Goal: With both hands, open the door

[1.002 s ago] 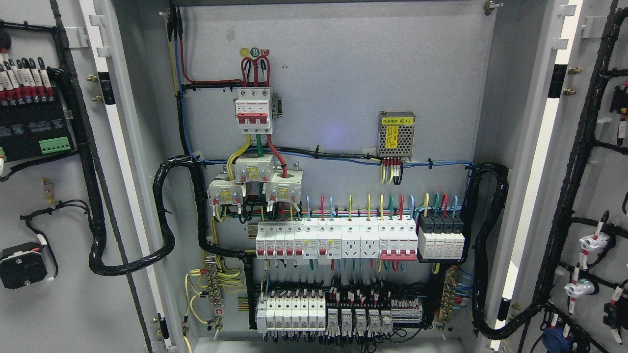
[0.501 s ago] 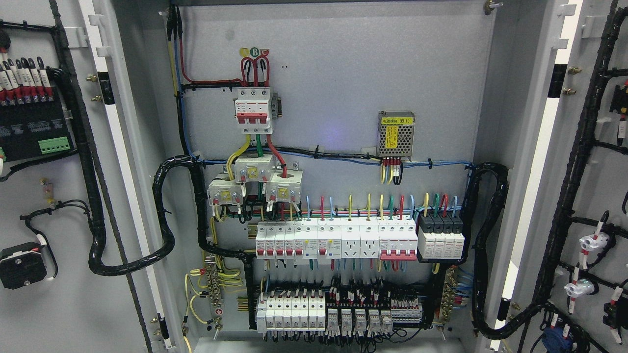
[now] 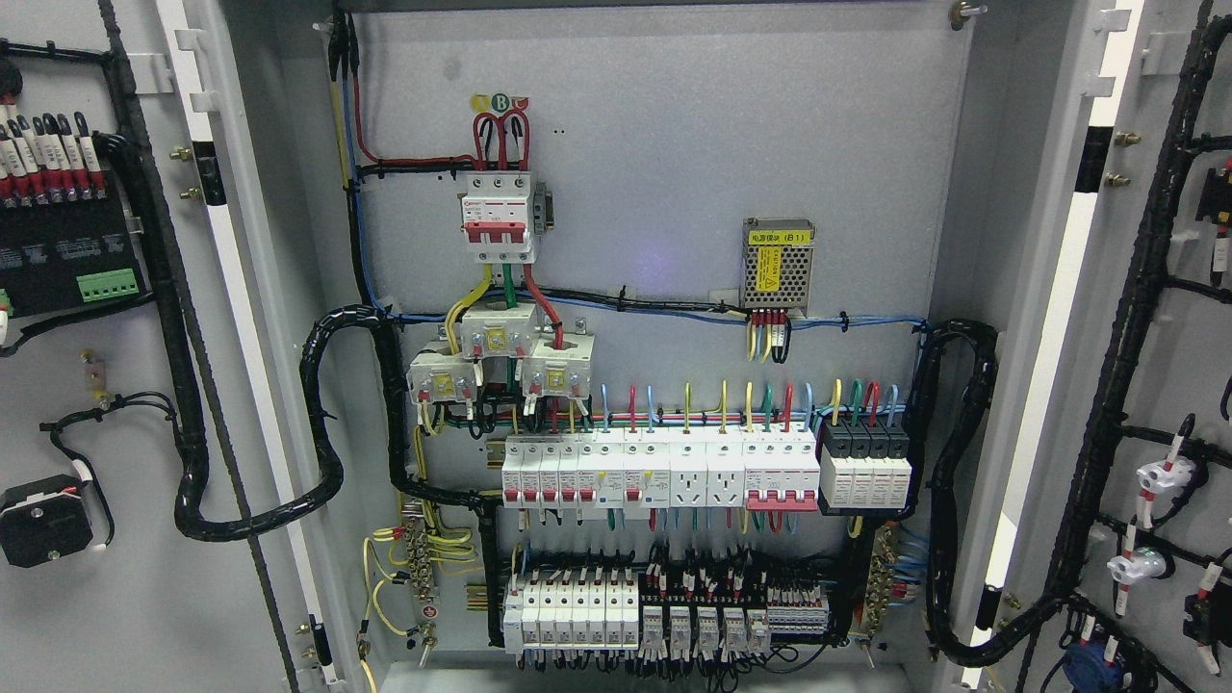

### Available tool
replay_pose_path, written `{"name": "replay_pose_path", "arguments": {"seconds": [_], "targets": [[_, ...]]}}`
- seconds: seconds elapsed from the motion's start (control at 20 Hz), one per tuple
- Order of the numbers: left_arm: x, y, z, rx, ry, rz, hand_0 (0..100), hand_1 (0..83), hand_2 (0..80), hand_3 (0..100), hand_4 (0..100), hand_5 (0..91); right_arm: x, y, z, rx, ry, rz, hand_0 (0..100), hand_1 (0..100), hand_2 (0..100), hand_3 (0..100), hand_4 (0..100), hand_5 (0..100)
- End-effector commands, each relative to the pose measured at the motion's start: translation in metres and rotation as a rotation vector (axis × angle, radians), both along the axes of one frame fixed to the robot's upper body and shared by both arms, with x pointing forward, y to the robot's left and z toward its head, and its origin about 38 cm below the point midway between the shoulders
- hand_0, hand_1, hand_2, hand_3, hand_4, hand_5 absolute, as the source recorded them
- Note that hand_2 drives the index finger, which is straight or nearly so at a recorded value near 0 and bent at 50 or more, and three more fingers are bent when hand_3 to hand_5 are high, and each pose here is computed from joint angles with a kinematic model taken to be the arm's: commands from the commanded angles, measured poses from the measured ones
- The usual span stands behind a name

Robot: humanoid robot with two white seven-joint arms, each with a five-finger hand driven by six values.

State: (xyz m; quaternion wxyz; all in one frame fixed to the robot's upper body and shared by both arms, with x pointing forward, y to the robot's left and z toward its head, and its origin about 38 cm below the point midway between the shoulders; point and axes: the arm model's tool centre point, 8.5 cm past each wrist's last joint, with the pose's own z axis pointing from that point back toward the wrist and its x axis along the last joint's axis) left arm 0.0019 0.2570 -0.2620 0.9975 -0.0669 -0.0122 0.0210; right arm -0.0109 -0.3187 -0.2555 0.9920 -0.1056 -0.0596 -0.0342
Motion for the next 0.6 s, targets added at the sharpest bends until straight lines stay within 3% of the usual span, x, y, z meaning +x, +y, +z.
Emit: {"name": "replay_pose_path", "arguments": {"seconds": [0.0, 0.4, 0.55], "targets": [[-0.039, -0.024, 0.001, -0.035, 0.094, 0.001, 0, 0.0, 0.0, 0, 4, 0.0, -0.024, 0.0, 0.0, -0.044, 0.117, 0.018, 0, 0, 0, 0, 0, 0], [-0.04, -0.023, 0.001, -0.032, 0.082, 0.002, 0, 0.0, 0.0, 0, 4, 0.0, -0.032, -0.002, 0.0, -0.05, 0.171, 0.02, 0, 0, 0, 0, 0, 0], [-0.04, -0.022, 0.001, -0.02, 0.086, 0.002, 0, 0.0, 0.0, 0, 4, 0.0, -0.035, 0.007, -0.001, -0.034, 0.189, -0.033, 0, 0, 0, 0, 0, 0]]}}
